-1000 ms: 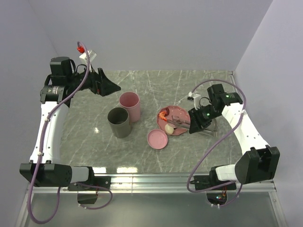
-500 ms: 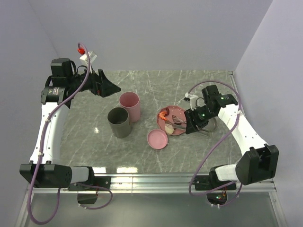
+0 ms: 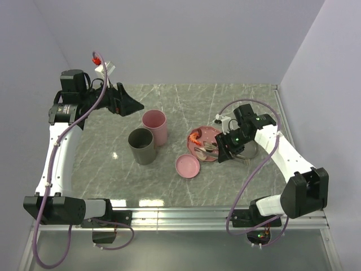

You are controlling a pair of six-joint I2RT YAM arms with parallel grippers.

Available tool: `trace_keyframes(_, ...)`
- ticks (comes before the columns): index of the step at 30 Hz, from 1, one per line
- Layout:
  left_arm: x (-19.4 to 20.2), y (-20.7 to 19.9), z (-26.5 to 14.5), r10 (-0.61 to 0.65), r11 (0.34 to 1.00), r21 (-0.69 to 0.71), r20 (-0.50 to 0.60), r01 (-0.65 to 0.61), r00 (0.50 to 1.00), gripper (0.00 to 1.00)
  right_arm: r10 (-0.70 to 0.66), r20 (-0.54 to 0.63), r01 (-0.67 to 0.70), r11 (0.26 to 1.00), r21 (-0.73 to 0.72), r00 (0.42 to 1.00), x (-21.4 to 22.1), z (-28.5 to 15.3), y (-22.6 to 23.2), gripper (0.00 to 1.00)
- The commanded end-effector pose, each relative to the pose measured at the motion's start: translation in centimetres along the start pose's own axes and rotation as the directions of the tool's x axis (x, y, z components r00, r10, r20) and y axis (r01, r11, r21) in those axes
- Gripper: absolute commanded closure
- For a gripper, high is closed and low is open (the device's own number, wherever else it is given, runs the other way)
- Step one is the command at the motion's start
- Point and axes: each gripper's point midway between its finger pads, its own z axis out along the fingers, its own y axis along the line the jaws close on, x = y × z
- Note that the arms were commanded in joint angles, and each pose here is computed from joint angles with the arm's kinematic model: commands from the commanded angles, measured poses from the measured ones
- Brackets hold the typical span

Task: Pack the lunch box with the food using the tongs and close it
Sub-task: Pick up the food using the clamp

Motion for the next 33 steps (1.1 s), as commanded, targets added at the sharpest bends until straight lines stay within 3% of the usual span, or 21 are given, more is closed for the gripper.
trace_keyframes(1, -0.8, -0.9, -0.7, 0.053, 0.999, 0.005, 0.04, -0.053, 0.998, 0.01, -0.011, 0.024, 0.01, 1.0, 0.028, 1.0, -0.8, 0.6, -0.2, 0.42)
trace_keyframes(26, -0.9, -0.6, -0.3, 0.03, 0.999, 0.01, 0.049, -0.03, 0.998, 0.0, 0.005, -0.014, -0.004, 0.997, 0.077, 1.0, -0.3, 2.3, -1.2, 0.48)
trace_keyframes(33, -0.9, -0.6, -0.3, 0.029, 1.0, 0.011, 0.048, -0.029, 0.998, 0.0, -0.007, 0.014, 0.006, 0.998, 0.056, 1.0, -1.1, 1.5, -0.4, 0.57)
